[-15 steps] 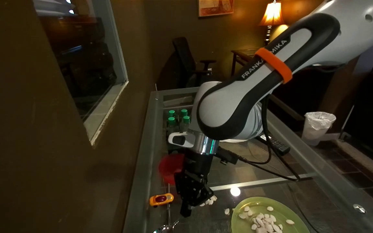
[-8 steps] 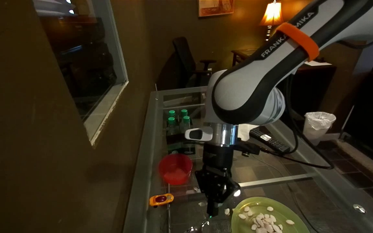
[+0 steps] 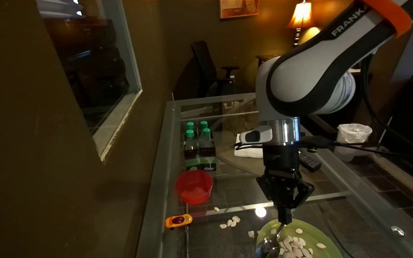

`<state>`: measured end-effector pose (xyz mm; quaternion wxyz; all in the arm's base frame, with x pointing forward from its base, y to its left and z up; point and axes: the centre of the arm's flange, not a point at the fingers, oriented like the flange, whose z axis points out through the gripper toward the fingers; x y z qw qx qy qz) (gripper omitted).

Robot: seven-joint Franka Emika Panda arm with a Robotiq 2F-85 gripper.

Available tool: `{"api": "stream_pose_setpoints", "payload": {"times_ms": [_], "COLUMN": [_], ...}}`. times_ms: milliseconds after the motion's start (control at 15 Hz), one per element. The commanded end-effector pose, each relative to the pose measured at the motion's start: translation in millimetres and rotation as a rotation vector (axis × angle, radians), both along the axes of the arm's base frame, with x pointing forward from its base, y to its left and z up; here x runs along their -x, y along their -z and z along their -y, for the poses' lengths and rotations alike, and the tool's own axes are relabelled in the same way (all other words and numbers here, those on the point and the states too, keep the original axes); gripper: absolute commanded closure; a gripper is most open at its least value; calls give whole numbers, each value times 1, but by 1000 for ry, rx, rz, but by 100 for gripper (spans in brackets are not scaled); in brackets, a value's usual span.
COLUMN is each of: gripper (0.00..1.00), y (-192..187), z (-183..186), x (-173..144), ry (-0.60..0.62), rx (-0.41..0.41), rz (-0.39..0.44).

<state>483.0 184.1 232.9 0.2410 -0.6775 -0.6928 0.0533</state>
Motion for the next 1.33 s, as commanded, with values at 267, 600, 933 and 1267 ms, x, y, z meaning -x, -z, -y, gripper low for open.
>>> {"api": "stream_pose_setpoints", "payload": {"times_ms": [267, 600, 933, 1267], "gripper": [92, 98, 98, 98], "y": [10, 16, 28, 45], "z": [24, 27, 56, 85], "x": [27, 34, 49, 60], "ry": [5, -12, -5, -13], "rx": [63, 83, 65, 36], "rz": [-65, -77, -194, -326]}}
